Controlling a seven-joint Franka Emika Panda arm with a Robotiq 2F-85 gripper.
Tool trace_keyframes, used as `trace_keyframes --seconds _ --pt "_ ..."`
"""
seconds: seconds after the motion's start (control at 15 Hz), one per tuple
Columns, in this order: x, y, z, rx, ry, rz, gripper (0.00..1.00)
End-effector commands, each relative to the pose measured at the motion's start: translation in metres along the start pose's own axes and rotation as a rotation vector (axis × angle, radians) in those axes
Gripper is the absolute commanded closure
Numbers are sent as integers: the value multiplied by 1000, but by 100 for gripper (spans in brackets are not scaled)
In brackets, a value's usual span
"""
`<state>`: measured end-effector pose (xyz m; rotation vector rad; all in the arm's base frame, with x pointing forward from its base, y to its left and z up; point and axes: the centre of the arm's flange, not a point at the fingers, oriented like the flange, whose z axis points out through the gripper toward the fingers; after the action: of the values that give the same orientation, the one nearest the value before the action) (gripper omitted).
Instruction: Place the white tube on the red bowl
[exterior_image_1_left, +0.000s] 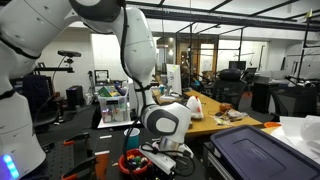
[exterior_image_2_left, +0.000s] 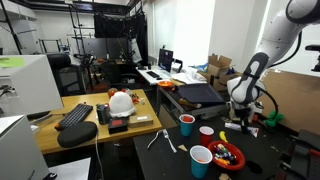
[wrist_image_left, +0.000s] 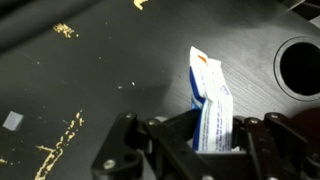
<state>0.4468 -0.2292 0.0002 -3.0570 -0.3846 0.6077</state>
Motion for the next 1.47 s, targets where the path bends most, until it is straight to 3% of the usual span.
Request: trace_keyframes --seconds 0.0,0.33,0.8,1.07,1.4 --pt "-30 -47 3 -113 94 -6 100" --pt "-60 -75 -27 -208 194 23 100" --pt "-98 -101 -88 -296 230 -7 100" --pt "-98 -119 -109 -334 252 -87 100" --pt "-62 -145 -114 -368 211 -242 100"
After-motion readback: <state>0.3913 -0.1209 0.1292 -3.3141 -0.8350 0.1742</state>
